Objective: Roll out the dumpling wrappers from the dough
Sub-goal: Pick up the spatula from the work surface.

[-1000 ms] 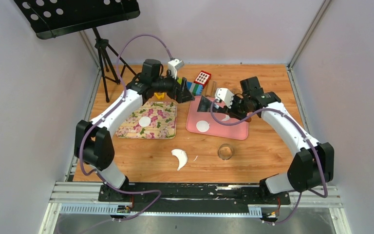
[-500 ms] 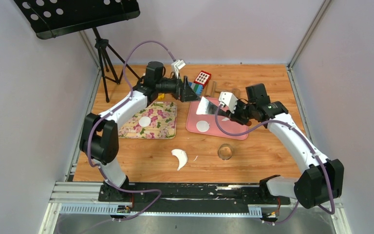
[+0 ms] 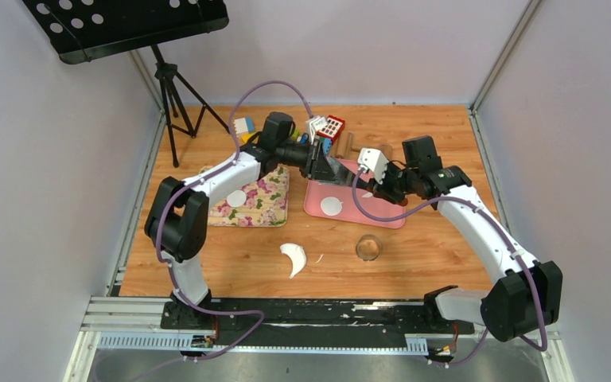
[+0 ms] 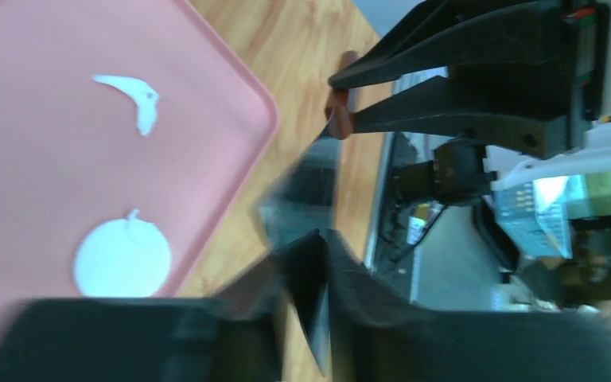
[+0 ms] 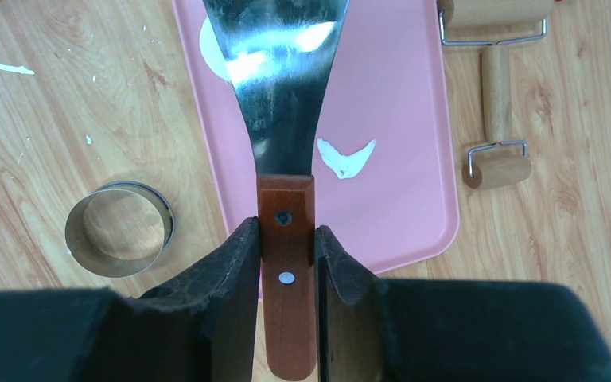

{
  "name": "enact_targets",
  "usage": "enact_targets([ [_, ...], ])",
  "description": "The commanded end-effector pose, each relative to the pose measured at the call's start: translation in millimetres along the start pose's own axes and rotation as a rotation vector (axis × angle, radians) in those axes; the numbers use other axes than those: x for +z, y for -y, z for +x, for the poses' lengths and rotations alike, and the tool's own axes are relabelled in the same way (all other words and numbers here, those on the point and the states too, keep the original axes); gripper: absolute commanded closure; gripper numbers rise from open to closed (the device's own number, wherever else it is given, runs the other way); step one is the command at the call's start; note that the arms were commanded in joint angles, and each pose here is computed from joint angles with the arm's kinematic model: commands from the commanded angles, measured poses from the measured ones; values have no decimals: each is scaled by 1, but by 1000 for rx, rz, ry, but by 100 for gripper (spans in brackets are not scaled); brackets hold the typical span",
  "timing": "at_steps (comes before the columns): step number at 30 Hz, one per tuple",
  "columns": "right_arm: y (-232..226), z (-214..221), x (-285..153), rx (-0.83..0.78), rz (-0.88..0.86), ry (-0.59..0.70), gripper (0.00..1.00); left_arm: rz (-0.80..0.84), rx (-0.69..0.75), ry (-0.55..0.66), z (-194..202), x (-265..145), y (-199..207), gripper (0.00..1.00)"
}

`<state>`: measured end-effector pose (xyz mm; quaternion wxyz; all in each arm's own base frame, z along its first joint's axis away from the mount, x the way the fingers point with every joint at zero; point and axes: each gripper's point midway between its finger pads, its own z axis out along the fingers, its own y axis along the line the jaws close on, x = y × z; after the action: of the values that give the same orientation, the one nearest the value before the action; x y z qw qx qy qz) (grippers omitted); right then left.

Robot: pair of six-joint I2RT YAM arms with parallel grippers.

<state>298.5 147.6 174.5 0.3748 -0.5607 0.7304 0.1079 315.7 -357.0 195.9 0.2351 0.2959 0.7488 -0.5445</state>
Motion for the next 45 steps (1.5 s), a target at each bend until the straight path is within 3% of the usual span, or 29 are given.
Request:
enact_targets([
  [1,10,-33,-14,-39,52,110,100,36,65,19,-19,1,12,94],
  [2,10,-33,-15,-37,55,111,100,37,65,19,-19,1,12,100],
  [5,13,-36,-17,-32,67,117,100,38,66,18,-19,1,12,100],
  [7,15,-37,-19,-20,79,114,91,46,70,20,-20,0,14,100],
  [9,18,-39,-22,20,84,123,64,61,79,23,-21,-2,18,100],
  [11,18,-41,-27,77,57,161,32,82,94,38,-26,-7,23,100],
  [13,19,-43,-39,160,-10,237,11,107,111,68,-34,-14,30,100],
  [15,23,-44,-54,263,-92,333,1,138,120,105,-42,-23,36,100],
  [23,44,-30,-92,618,-367,691,0,390,136,293,-70,-55,89,100],
  [27,41,-27,-91,679,-411,744,0,510,127,350,-76,-68,105,100],
  [36,51,-38,-99,752,-411,879,3,385,35,368,-61,-50,62,100],
  [45,45,-40,-93,781,-454,873,8,347,-8,373,-57,-39,42,100],
])
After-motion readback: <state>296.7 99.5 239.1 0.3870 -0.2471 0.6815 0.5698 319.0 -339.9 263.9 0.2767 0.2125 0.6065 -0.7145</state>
